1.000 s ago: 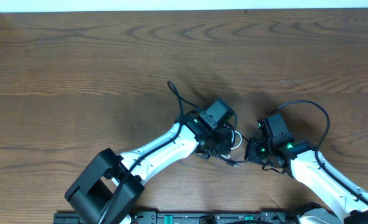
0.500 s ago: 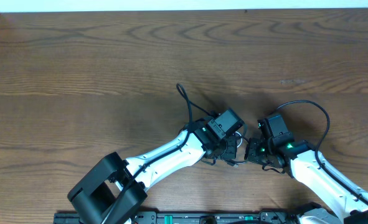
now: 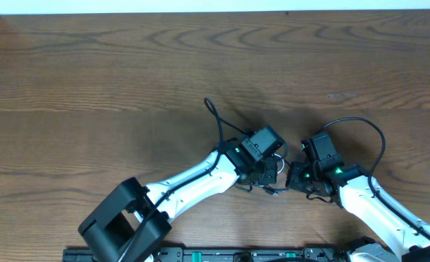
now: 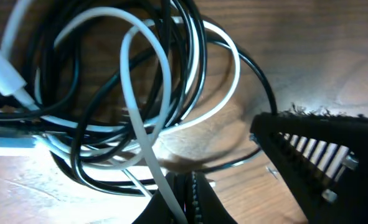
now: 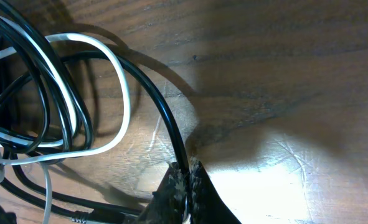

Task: Untangle cables
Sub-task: 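Pull the grasped white cable up and left with the left gripper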

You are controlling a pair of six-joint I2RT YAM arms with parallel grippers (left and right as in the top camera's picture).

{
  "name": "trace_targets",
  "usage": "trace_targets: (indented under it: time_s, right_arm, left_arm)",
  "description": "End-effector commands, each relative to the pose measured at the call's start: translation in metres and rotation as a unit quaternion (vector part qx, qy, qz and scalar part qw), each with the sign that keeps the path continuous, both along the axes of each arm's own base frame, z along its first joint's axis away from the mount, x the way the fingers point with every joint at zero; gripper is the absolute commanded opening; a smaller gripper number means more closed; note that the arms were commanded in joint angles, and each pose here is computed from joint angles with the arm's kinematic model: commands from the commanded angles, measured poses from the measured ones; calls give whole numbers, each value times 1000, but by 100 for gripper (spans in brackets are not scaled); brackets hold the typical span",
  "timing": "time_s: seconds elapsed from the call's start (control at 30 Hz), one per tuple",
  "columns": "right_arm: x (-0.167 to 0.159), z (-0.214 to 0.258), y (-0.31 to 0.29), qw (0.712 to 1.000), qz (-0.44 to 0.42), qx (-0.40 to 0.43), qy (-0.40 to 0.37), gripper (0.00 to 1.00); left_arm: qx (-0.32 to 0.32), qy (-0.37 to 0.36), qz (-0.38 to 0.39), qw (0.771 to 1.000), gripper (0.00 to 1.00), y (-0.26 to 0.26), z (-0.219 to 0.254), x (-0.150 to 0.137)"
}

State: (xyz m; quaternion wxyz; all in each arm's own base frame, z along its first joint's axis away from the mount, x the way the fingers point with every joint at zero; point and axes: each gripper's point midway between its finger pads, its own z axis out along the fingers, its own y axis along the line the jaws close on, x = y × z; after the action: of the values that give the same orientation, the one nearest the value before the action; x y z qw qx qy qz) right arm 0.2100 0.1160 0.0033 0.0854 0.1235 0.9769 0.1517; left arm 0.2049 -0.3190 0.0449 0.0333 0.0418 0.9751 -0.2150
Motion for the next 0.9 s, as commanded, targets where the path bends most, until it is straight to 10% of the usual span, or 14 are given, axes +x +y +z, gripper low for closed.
trace_targets:
  time_s: [0.0,0.37,0.87]
  right_arm:
    - [-2,-3,-4,1000,2,-11,2,1]
    - [-3,-3,-5,1000,2,-13,3,1]
    - [-4,-4,-6,1000,2,-14,6,1]
  left_arm:
    - [-59,38,2,998,8,1,20,3]
    - [-280,106,87,950,8,59,101,74]
    - [-171,30,227,958,8,140,67,129]
